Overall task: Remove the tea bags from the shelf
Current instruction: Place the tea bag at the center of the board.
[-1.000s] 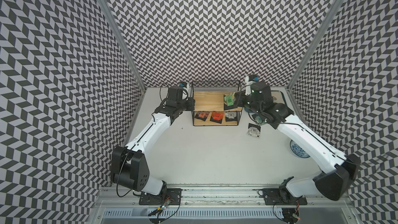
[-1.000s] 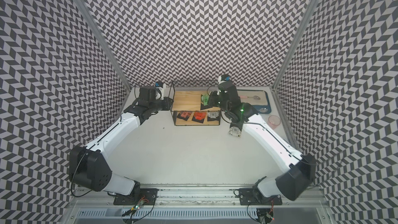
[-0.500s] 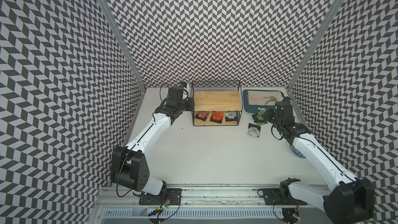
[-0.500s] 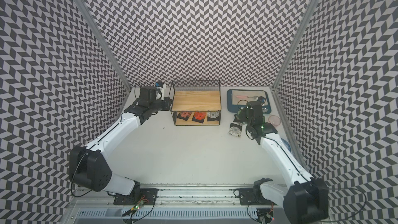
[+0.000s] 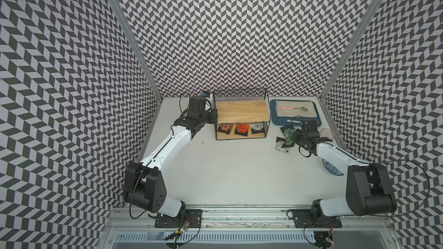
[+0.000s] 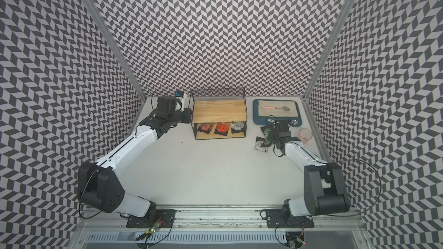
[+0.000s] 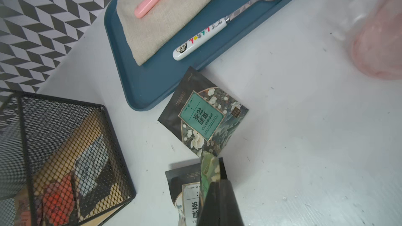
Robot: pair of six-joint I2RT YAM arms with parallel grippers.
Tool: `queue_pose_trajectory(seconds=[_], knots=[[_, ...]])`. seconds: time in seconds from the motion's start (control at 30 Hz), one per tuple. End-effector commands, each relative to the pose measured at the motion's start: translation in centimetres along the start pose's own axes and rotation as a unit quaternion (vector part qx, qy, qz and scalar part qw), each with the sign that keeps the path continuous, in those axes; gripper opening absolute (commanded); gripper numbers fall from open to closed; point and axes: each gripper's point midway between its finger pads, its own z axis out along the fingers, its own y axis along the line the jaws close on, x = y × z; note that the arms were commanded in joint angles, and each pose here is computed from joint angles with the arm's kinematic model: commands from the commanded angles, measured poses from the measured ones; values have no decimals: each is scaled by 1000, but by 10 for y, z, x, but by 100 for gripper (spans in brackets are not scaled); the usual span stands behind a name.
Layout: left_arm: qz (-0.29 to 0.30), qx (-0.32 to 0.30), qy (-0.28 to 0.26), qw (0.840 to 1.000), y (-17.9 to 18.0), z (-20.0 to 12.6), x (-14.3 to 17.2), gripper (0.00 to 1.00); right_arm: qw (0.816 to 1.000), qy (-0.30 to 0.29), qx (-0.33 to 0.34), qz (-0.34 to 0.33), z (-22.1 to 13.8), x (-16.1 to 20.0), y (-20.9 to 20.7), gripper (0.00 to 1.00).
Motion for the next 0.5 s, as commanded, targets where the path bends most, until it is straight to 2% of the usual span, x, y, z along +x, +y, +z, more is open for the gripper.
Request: queue_pose_trajectory(seconds=[0.0, 0.03, 0.1, 0.13, 0.2, 0.27, 0.47], knots=[[-2, 3, -3, 1000, -5, -2, -7, 3, 999, -25, -21, 13, 1, -12, 9, 0], [-2, 3, -3, 1000, -6, -2, -8, 3, 1000, -20, -18, 10, 4, -11, 8, 0], [-2, 3, -3, 1000, -5, -2, -8, 3, 1000, -8, -10, 6, 10, -6, 5, 8], [-2, 3, -4, 1000, -6, -2, -8, 3, 1000, -6, -7, 5, 11, -4, 4, 13], [-2, 3, -4, 1000, -5, -3, -8, 3, 1000, -12, -4, 4, 10, -7, 3, 29], [-1, 4, -5, 1000, -6, -3, -9, 3, 1000, -22, -3, 0, 6, -12, 4, 39], [-1, 6, -6, 1000, -7, -4, -10, 3, 997, -63, -16, -30, -23, -29, 28, 58]])
